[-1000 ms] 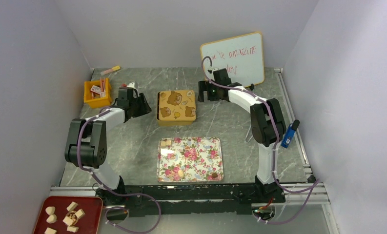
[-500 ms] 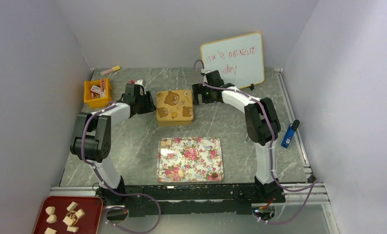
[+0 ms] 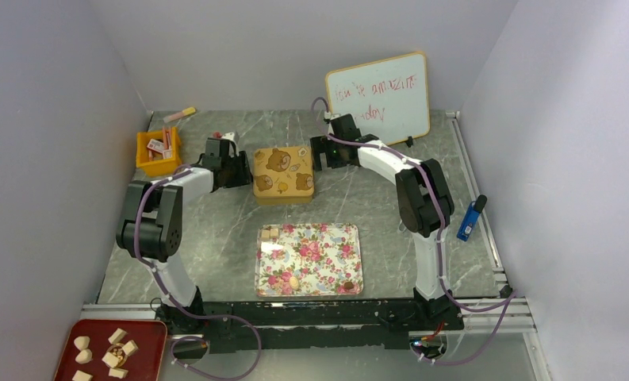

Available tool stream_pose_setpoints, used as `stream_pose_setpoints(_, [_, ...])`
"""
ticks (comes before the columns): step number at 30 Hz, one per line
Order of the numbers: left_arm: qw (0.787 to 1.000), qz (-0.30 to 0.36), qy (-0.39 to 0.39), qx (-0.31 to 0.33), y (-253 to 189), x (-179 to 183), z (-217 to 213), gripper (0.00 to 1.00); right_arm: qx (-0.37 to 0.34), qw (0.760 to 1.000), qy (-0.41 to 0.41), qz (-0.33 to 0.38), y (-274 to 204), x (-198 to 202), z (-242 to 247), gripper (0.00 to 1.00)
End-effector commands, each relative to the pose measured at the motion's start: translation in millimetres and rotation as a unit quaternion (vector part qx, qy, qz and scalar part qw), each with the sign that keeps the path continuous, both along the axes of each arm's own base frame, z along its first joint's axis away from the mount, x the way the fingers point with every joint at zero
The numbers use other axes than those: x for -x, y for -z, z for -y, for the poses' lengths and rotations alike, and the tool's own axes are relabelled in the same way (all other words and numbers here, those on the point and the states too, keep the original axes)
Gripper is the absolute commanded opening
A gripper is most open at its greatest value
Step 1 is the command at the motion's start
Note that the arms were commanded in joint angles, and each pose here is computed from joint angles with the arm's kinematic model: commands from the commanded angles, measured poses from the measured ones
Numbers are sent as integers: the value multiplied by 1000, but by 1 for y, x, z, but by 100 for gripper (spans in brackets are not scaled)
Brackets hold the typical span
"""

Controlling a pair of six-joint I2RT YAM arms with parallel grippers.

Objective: Pack the chocolate
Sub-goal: Close the box lid on the packing box.

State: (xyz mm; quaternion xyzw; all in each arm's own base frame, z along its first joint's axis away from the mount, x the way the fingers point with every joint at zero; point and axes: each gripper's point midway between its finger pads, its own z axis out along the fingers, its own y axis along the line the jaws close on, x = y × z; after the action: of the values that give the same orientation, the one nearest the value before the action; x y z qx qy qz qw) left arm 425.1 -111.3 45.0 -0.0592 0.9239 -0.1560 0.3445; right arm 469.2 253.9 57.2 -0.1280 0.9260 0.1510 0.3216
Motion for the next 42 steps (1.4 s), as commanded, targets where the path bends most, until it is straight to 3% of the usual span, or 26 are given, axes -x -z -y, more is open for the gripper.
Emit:
stream_pose_setpoints(1, [998,37,40,13,-21,-14,24,53,-18,999,-22,23,-17,-4,-22,100])
stream_pose_setpoints(16, [996,43,79,9,-24,-17,55,52,-14,999,-26,21,-15,6,-18,100])
stream_pose_setpoints(42, [998,49,25,-23,-41,-37,33,56,-1,999,-13,33,-25,-2,-6,100])
